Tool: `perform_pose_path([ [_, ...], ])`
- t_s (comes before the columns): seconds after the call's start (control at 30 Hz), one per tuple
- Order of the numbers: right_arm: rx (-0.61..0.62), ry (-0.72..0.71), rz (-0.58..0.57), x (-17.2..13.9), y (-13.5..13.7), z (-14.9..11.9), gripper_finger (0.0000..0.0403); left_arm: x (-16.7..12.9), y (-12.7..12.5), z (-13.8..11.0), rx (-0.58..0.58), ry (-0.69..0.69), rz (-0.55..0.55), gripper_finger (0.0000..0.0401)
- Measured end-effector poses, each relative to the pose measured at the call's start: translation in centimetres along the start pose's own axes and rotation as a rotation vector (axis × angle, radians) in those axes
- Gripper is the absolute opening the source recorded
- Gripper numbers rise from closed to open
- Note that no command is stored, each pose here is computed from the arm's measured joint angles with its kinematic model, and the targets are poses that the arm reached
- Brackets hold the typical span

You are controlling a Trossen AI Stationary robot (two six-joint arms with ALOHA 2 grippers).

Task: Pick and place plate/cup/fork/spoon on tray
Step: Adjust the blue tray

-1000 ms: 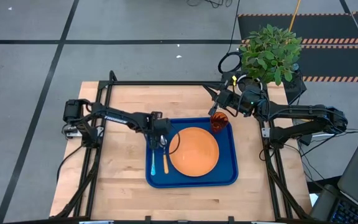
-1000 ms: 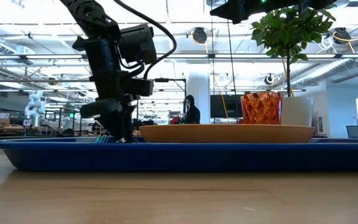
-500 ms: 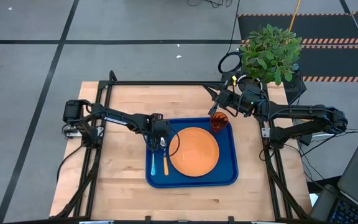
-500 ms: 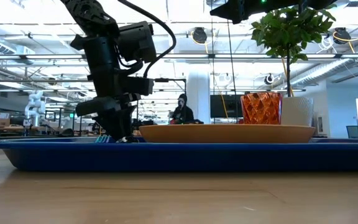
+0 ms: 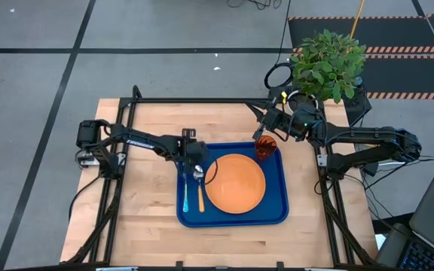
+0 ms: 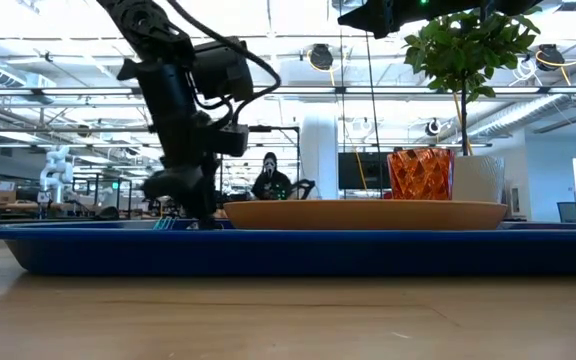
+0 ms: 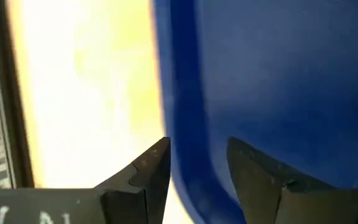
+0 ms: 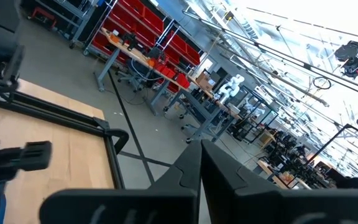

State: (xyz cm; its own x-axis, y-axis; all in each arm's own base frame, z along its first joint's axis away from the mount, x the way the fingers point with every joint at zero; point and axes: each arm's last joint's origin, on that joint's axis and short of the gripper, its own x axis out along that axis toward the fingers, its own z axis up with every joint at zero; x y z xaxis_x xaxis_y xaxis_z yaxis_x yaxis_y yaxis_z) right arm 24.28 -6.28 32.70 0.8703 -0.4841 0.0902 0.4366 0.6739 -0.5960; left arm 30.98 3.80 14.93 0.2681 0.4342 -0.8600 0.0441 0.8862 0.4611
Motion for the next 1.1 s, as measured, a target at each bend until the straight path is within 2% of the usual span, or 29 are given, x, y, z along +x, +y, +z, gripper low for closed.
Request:
perform_pose_path([
  [0.23, 0.06, -0.005, -0.009, -0.3, -0.3, 0.2, 0.0002, -1.2, 2.1, 0.6, -0.106, -0.138, 0.01, 0.0161],
  [0.4, 0.201, 0.013, 0.003, -1.5, -1.0, 0.5, 0.0002, -4.4, 3.5, 1.5, -0.177, -0.356, -0.023, 0.0161],
  [0.5, 0.275, 0.06, 0.032, -2.6, -1.3, 0.4, 0.0002, -6.8, 4.5, 1.4, -0.203, -0.461, -0.001, 0.0161],
  [0.63, 0.324, 0.177, 0.089, -4.3, -1.4, -0.2, 0.0002, -10.5, 5.9, 0.4, -0.228, -0.572, 0.039, 0.0161],
  [0.83, 0.342, 0.336, 0.157, -6.9, -1.6, -1.2, 0.0002, -15.3, 7.0, -1.8, -0.247, -0.749, 0.003, 0.0161],
  [0.93, 0.38, 0.373, 0.163, -7.9, -1.6, -1.8, 0.0002, -16.2, 6.9, -3.2, -0.255, -0.8, -0.007, 0.0161],
  [1.1, 0.455, 0.533, 0.193, -9.5, -0.6, -3.8, 0.0002, -15.1, 5.6, -5.8, -0.304, -0.782, -0.038, 0.0161],
])
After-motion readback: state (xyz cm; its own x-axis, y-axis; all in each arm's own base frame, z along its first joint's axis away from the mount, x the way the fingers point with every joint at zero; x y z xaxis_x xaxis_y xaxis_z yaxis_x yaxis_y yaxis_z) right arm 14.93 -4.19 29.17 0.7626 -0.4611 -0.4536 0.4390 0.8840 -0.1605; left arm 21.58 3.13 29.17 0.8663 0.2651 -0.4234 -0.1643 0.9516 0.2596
